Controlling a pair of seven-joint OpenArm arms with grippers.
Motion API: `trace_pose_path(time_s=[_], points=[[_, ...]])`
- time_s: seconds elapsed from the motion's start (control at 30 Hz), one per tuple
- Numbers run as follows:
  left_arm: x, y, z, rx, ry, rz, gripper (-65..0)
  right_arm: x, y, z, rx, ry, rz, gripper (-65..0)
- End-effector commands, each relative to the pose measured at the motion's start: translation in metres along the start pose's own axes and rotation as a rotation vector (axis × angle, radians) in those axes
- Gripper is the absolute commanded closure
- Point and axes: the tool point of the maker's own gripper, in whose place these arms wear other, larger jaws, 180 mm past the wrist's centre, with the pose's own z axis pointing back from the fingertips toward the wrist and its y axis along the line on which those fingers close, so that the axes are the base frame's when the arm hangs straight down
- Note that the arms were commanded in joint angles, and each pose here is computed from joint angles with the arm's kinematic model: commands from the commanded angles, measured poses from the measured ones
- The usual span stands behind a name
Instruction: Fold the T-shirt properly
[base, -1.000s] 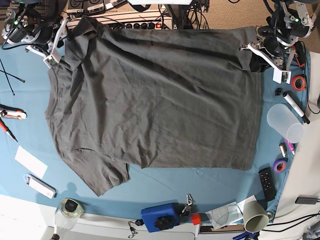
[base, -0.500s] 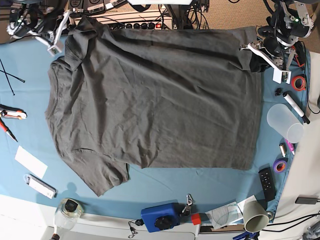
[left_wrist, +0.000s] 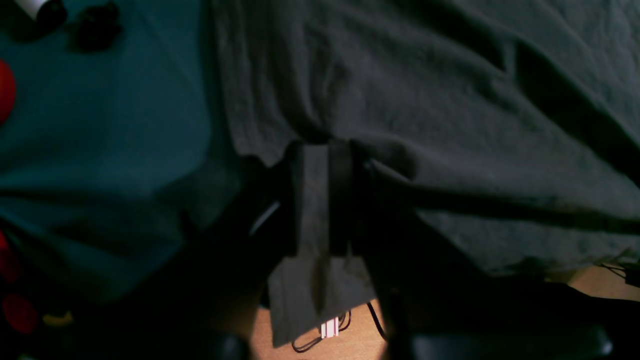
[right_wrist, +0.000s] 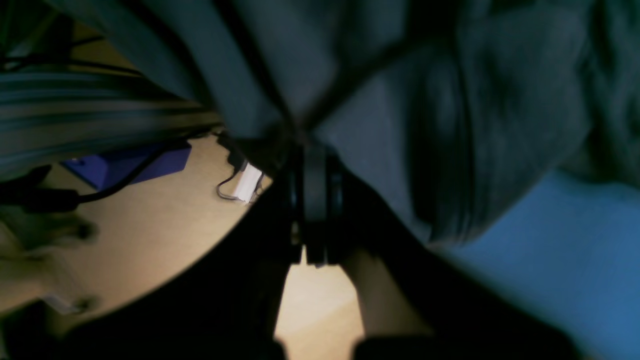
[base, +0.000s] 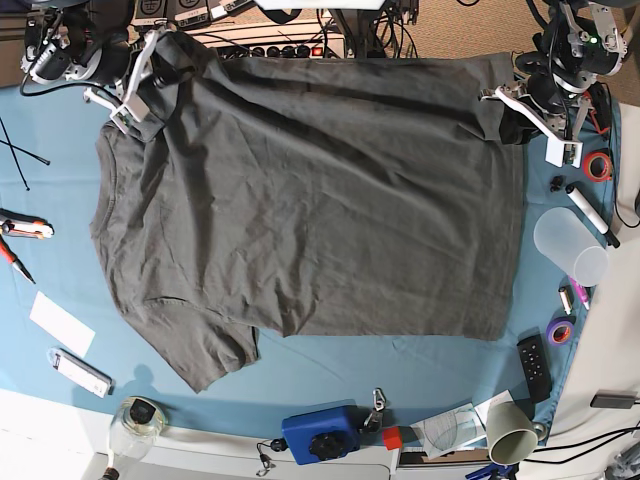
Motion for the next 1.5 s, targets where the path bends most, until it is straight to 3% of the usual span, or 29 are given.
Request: trace_pose_path(time_s=[0.0, 0.13, 0.3, 0.4, 0.53, 0.7, 0.87, 0.97, 1.23, 1.47], points=[[0.010, -0.002, 0.004, -0.006, -0.040, -0.014, -9.9, 0.015, 0.003, 0.008, -0.009, -0.043, 0.045, 0.0], [0.011, -0.002, 0.003, -0.006, -0.040, -0.013, -9.9, 0.039, 0.003, 0.028, -0.093, -0.101, 0.134, 0.0], [0.011, -0.002, 0.004, -0.006, -0.040, -0.014, -9.9, 0.044, -0.017, 0.047, -0.199, -0.152, 0.094, 0.0], [0.010, -0.002, 0.004, -0.006, -0.040, -0.013, -9.9, 0.024, -0.024, 0.050, -0.230, -0.054, 0.074, 0.0], [0.010, -0.002, 0.004, -0.006, -0.040, -0.013, -9.9, 0.005, -0.022, 0.049, -0.235, 0.016, 0.065, -21.1], [0.011, -0.002, 0.003, -0.007, -0.040, -0.013, -9.9, 0.000, -0.036, 0.054, -0.302, 0.056, 0.095, -22.0], [0.011, -0.002, 0.003, -0.007, -0.040, -0.014, -9.9, -0.001, -0.050, 0.062, -0.336, 0.140, 0.197, -22.0], [0.010, -0.002, 0.003, -0.007, -0.040, -0.013, -10.0, -0.009, -0.054, 0.055, -0.305, 0.200, 0.236, -22.0], [0.011, -0.002, 0.003, -0.006, -0.040, -0.014, -10.0, -0.051, -0.062, 0.025, -0.225, 0.312, 0.180, -22.0], [0.011, -0.002, 0.004, -0.006, -0.041, -0.014, -10.0, -0.044, -0.061, 0.022, -0.216, 0.260, 0.181, -22.0]])
